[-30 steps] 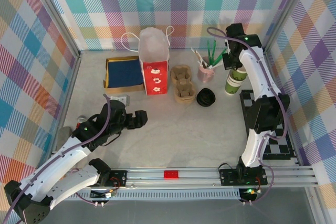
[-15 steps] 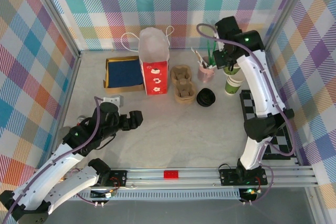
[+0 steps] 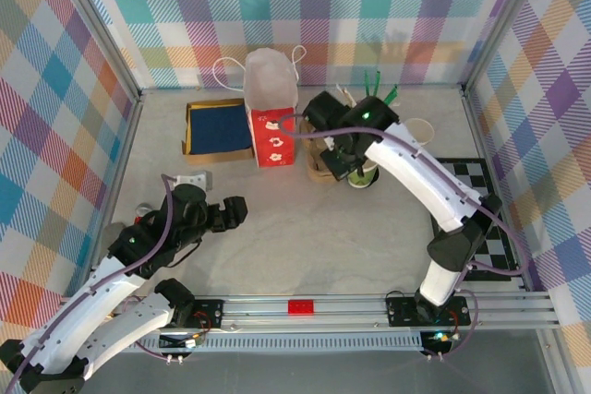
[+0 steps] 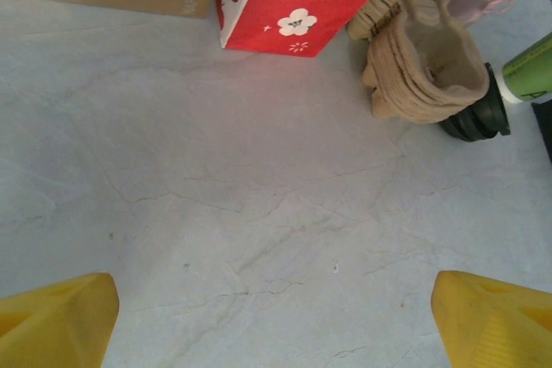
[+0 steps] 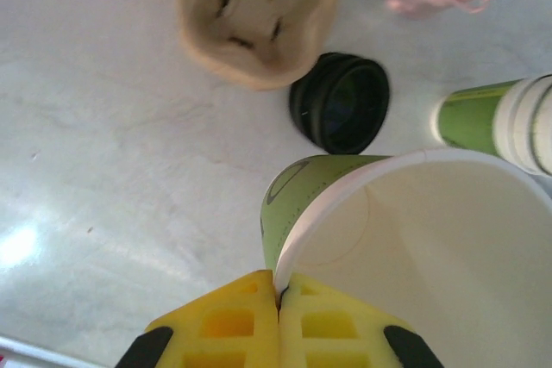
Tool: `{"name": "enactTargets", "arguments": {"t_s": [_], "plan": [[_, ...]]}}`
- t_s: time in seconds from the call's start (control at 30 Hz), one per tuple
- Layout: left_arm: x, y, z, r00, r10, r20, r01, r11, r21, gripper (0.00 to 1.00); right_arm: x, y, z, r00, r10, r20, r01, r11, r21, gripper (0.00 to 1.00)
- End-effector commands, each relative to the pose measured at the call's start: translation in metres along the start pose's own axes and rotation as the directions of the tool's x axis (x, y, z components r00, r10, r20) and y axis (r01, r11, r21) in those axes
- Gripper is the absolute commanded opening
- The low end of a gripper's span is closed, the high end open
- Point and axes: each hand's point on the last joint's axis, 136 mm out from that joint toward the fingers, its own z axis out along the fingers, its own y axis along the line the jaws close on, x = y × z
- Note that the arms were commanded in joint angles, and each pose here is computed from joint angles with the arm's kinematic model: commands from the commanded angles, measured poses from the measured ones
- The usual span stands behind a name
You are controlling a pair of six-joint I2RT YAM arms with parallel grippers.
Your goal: Pack the takeout coffee
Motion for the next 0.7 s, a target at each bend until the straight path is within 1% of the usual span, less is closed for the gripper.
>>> {"name": "enactTargets", "arguments": {"t_s": [0.0, 0.07, 0.13, 0.27, 0.33, 0.43, 0.57, 0.67], "plan": [[0.013, 0.013, 0.007, 0.999, -0.052, -0.012, 0.051, 0.998, -0.045, 0.94, 0.006, 0.021, -0.004, 0.998, 0.060, 0.025, -0.059, 0.998, -0.027, 0.00], [0.021, 0.015, 0.014, 0.996, -0.090, -0.028, 0.088, 0.995, -0.047, 0.94, 0.011, 0.036, 0.004, 0.997, 0.069, 0.018, -0.068, 0.997, -0.040, 0.03], [0.029, 0.017, 0.020, 0.991, -0.129, -0.033, 0.127, 0.991, -0.040, 0.94, 0.014, 0.049, 0.011, 0.997, 0.079, 0.010, -0.078, 0.995, -0.066, 0.03], [0.033, 0.014, 0.021, 0.979, -0.203, -0.004, 0.203, 0.978, 0.038, 0.96, 0.022, 0.082, 0.029, 0.996, 0.088, -0.004, -0.088, 0.989, -0.122, 0.01], [0.032, 0.017, 0.019, 0.974, -0.225, 0.018, 0.224, 0.974, 0.043, 0.97, 0.025, 0.097, 0.041, 0.996, 0.088, -0.015, -0.089, 0.986, -0.141, 0.00], [0.033, 0.021, 0.016, 0.972, -0.235, 0.014, 0.234, 0.972, 0.025, 0.97, 0.025, 0.112, 0.058, 0.995, 0.101, -0.024, -0.104, 0.984, -0.146, 0.00], [0.037, 0.021, 0.015, 0.971, -0.239, -0.005, 0.239, 0.971, 0.023, 0.96, 0.016, 0.125, 0.070, 0.993, 0.120, -0.008, -0.120, 0.981, -0.153, 0.00], [0.038, 0.024, 0.013, 0.969, -0.247, 0.001, 0.247, 0.969, 0.022, 0.96, 0.010, 0.130, 0.078, 0.992, 0.126, -0.008, -0.126, 0.981, -0.146, 0.00]]}}
